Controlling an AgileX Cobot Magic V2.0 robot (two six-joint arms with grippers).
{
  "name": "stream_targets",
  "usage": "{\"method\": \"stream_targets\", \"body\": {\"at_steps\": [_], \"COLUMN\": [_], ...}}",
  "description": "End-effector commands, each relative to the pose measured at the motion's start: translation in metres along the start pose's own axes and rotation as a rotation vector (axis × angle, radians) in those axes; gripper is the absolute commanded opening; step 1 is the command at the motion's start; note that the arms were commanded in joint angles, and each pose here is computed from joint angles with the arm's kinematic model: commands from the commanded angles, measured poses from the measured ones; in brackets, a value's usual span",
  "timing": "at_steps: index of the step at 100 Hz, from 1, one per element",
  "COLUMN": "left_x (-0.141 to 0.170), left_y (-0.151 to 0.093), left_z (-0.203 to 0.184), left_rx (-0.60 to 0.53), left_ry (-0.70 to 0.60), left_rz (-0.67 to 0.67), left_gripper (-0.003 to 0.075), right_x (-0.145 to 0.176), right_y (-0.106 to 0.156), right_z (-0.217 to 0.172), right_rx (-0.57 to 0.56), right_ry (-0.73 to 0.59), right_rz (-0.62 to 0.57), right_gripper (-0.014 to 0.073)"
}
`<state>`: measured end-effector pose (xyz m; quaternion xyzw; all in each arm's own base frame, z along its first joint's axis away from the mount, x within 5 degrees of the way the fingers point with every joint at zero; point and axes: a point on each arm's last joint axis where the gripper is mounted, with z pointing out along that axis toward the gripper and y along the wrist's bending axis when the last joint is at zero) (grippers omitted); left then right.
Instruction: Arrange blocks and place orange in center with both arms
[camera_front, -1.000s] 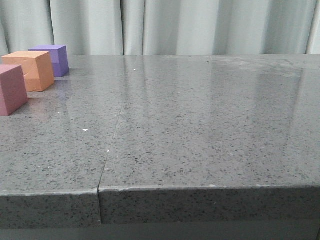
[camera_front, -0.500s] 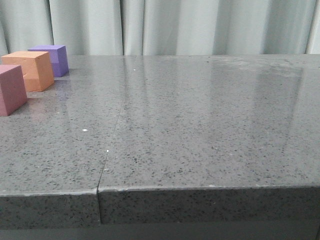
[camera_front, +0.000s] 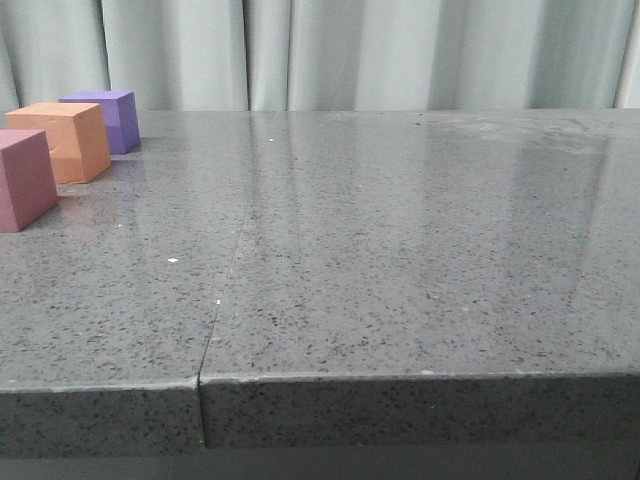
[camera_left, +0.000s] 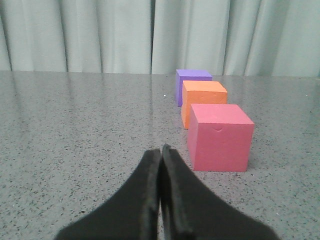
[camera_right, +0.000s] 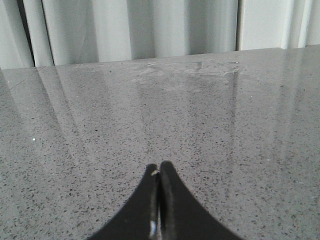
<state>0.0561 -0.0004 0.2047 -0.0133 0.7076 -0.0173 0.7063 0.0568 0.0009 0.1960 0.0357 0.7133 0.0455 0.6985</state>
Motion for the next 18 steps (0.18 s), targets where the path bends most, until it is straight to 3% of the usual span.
{"method": "stream_targets", "body": {"at_steps": [1,18], "left_x": [0.0041,0.0041], "left_y": [0.0003,0.0003], "left_z": [-0.0007,-0.0007], "left_rx": [0.001,0.001], "left_ry": [-0.073,-0.073], "left_rz": [-0.008,-0.008], "left_gripper": [-0.0020,-0.0020], "right_x": [-0.0148,-0.0148], "right_y": [0.0013,0.0013], "right_z": [-0.0033,-0.0033], "right_rx": [-0.006,-0.006], "right_ry": [-0.125,-0.125], "right_rz": [-0.007,-0.007], "right_gripper": [-0.0015,-0.0015]}}
